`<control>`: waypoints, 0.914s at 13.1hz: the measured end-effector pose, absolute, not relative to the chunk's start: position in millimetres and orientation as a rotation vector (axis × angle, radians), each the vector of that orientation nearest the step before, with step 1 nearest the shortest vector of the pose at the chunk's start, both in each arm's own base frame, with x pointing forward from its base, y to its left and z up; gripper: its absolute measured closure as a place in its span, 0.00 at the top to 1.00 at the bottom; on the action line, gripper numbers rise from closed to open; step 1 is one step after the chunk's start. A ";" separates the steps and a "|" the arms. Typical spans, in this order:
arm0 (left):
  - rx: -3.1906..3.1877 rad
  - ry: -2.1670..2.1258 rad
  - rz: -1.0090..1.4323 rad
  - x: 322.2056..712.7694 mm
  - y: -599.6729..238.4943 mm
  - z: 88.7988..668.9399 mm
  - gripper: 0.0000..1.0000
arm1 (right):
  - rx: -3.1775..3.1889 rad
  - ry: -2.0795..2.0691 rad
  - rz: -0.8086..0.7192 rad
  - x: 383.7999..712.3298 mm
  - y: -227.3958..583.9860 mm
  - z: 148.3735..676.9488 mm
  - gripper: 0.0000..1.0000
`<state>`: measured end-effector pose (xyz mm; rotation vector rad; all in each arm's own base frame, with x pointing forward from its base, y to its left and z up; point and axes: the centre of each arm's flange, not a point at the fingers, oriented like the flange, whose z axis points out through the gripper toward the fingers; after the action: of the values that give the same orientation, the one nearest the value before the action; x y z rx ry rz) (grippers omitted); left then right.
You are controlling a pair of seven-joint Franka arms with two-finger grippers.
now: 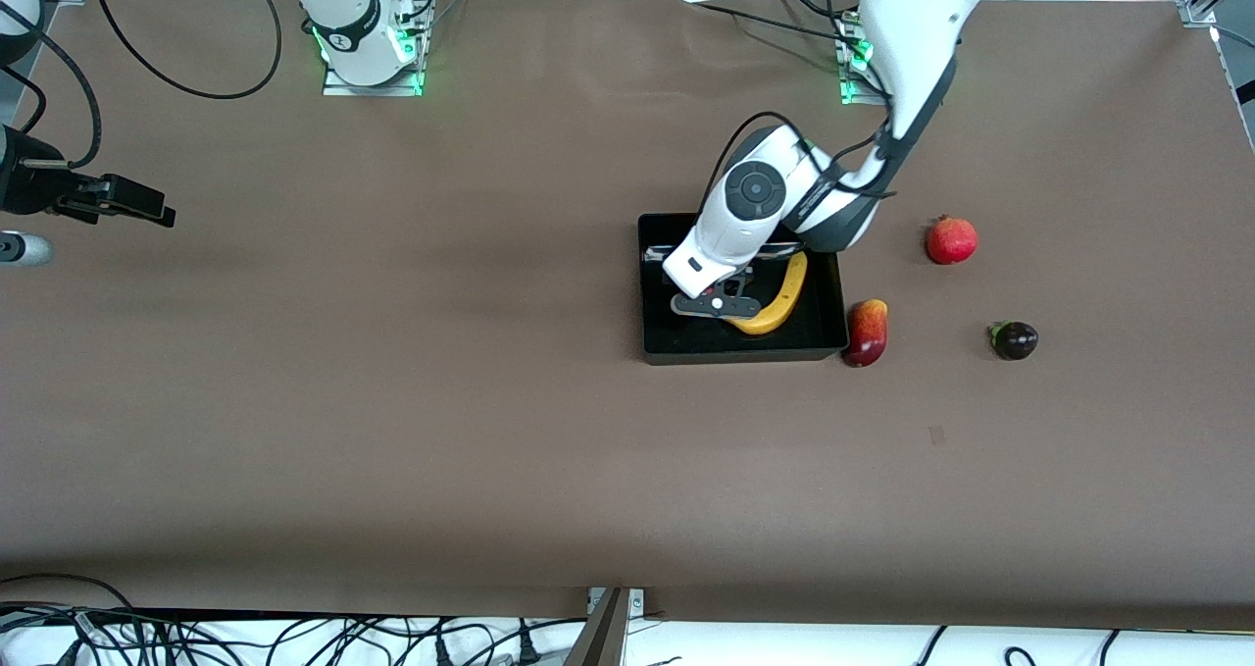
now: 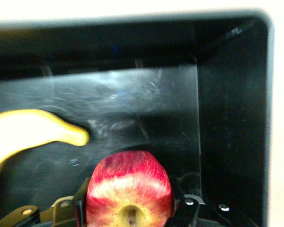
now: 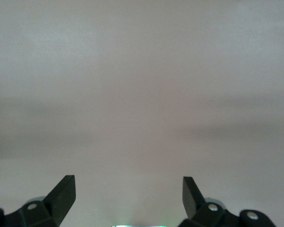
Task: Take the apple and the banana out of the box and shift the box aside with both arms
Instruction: 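Lift the apple out of the tray and set it beside the plum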
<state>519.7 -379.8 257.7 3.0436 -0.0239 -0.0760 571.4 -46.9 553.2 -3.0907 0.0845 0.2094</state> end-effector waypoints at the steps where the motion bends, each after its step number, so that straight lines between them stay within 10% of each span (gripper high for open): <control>1: 3.063 -0.025 -0.070 526.0 -366.6 288.0 0.65 | -3.091 0.084 0.210 571.3 -46.9 553.2 1.00; 6: 3.141 -0.265 -0.110 541.4 -232.0 376.7 0.65 | -3.091 0.085 0.210 571.4 -47.2 553.0 1.00; 12: 3.083 -0.492 -0.132 536.7 -43.5 288.3 0.65 | -3.091 0.087 0.211 571.4 -47.7 552.8 1.00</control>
<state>536.7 -43.5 288.3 3.0834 -0.4920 -0.1324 571.4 -47.7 552.8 -3.0908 0.0867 0.2108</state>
